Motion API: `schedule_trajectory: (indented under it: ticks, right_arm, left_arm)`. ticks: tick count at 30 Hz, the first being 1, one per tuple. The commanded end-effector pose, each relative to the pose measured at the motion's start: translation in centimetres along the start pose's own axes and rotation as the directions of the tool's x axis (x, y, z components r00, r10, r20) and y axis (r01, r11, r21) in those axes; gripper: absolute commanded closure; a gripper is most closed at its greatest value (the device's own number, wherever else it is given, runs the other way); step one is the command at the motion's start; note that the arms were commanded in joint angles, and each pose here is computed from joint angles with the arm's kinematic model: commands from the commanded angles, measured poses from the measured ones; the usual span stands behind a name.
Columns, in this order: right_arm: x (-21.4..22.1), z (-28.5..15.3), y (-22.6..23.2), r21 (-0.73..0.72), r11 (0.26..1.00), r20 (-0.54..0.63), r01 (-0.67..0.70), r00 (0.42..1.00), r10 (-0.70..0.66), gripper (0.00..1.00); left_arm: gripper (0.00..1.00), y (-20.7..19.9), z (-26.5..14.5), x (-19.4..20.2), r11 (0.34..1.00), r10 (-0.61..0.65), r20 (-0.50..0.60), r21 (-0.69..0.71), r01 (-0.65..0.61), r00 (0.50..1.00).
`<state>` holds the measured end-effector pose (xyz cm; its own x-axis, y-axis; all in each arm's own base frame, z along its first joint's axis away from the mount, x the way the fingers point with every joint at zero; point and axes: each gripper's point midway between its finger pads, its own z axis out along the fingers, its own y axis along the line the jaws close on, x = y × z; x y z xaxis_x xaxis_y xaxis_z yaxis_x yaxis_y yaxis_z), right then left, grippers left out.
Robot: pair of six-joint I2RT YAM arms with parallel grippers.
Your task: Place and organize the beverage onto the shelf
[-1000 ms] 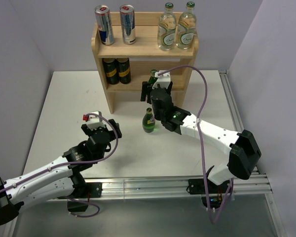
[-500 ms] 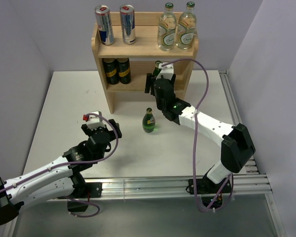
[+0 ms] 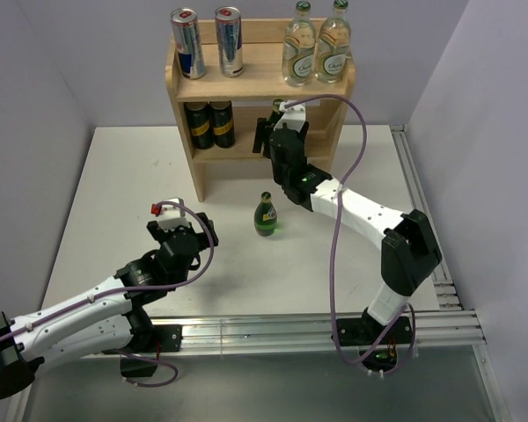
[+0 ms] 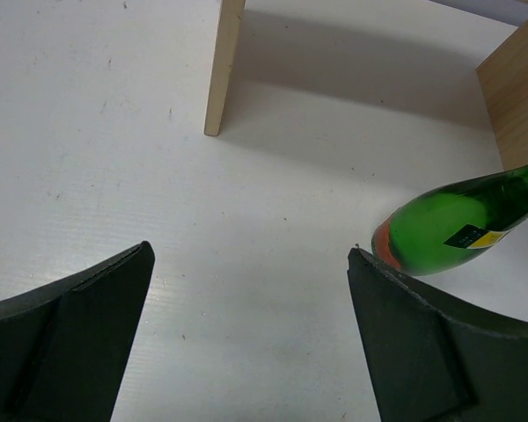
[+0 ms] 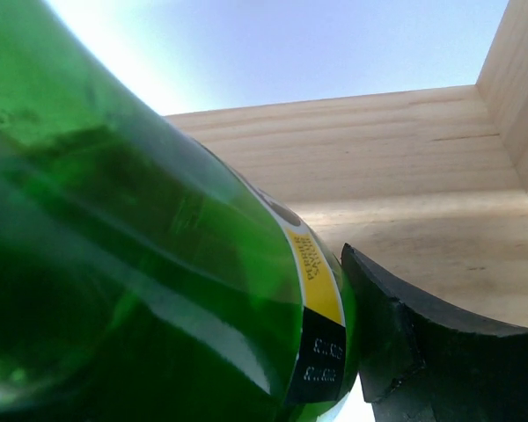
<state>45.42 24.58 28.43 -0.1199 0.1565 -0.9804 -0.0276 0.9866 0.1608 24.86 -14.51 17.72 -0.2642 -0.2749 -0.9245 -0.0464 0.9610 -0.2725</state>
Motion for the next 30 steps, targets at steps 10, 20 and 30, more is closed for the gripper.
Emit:
schedule_trajectory:
  ticks: [10, 20, 30]
  right_arm:
    - [-5.1, 2.0, 0.5, -0.011, 0.991, 0.149, -0.136, 0.979, 0.136, 1.0]
    - [-4.8, 2.2, -0.4, 0.022, 0.992, 0.17, -0.121, 0.979, 0.115, 1.0]
    - [-4.9, 4.1, -0.7, 0.089, 0.987, 0.246, -0.136, 0.963, 0.11, 1.0]
  left_arm:
    - [0.01, 0.0, 0.1, 0.0, 1.0, -0.01, 0.006, -0.012, 0.01, 1.0]
    - [0.01, -0.1, 0.2, 0.2, 1.0, -0.003, -0.002, -0.01, 0.003, 1.0]
    - [0.01, -0.2, 0.3, 0.4, 1.0, 0.002, -0.006, -0.011, -0.002, 1.0]
